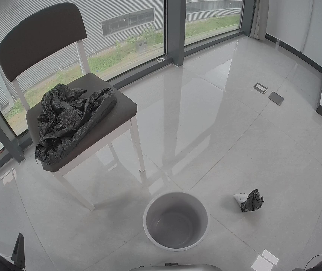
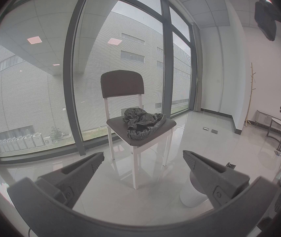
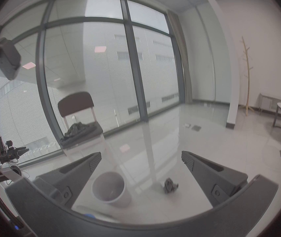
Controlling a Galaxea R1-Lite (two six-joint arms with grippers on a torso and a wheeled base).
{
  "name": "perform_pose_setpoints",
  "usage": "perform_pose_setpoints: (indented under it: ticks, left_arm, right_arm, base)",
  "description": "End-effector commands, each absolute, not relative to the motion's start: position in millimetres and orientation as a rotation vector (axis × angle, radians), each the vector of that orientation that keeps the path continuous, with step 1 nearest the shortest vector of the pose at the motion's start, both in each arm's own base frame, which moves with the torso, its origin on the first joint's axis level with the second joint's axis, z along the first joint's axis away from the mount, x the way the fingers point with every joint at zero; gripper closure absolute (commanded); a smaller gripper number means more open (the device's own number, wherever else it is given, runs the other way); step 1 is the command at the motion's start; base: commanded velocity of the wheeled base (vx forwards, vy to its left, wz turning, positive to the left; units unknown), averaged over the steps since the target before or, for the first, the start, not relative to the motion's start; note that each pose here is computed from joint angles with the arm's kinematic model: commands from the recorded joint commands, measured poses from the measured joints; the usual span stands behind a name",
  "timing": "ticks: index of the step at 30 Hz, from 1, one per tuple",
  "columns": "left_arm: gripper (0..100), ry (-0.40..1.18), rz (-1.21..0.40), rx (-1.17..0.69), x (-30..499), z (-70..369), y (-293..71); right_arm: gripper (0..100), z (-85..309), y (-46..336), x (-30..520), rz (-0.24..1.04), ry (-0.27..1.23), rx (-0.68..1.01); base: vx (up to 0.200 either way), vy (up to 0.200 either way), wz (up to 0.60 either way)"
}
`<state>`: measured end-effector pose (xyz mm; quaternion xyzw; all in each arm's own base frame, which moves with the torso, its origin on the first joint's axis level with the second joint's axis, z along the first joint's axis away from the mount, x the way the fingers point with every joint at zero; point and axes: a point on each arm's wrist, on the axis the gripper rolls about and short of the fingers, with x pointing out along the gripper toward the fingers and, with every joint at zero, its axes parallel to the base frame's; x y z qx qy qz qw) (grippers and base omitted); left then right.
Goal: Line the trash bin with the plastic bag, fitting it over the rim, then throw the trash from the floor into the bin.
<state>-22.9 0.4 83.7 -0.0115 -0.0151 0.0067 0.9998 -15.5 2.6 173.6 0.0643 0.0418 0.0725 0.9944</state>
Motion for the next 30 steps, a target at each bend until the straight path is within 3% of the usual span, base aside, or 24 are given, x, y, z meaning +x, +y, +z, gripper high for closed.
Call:
perform_pose_setpoints:
  ticks: [1, 13, 19, 20, 22, 26, 30]
  left_arm:
    - [0, -0.018, 0.006, -0.006, -22.7, 77.6, 0.3]
    - [0, -0.004, -0.054, 0.029, -22.8, 75.8, -1.1]
    - [0, -0.037, -0.071, 0.043, -23.9, 81.2, -1.5]
    - [0, -0.105, -0.113, 0.039, -27.9, 99.2, -2.2]
    - [0, -0.095, -0.199, 0.001, -23.8, 138.3, -2.8]
    - [0, 0.004, -0.135, -0.153, 10.4, 193.7, -2.5]
    - [0, 0.143, -0.061, -0.174, 62.2, 218.7, -2.8]
  right_arm:
    - [0, 194.7, 3.0, -1.2, 0.147, 0.199, 0.139]
    - [0, 216.9, 1.4, -6.6, 0.036, 0.44, 0.081]
    - [0, 220.1, -1.3, -6.1, -0.072, 0.445, 0.028]
    - [0, 222.1, -1.3, -6.3, -0.075, 0.439, 0.027]
    - [0, 226.6, -1.4, -5.9, -0.076, 0.425, 0.026]
    - [0, 232.1, -1.4, 2.9, -0.073, 0.424, 0.026]
    - [0, 236.9, -1.3, 15.4, -0.066, 0.405, 0.02]
  base:
    - [0.0, 0.0, 0.0]
    - [0.0, 0.0, 0.0]
    - [0.0, 0.0, 0.0]
    - [0.0, 0.0, 0.0]
    - [0.0, 0.0, 0.0]
    - [0.0, 0.0, 0.0]
    - [0.0, 0.0, 0.0]
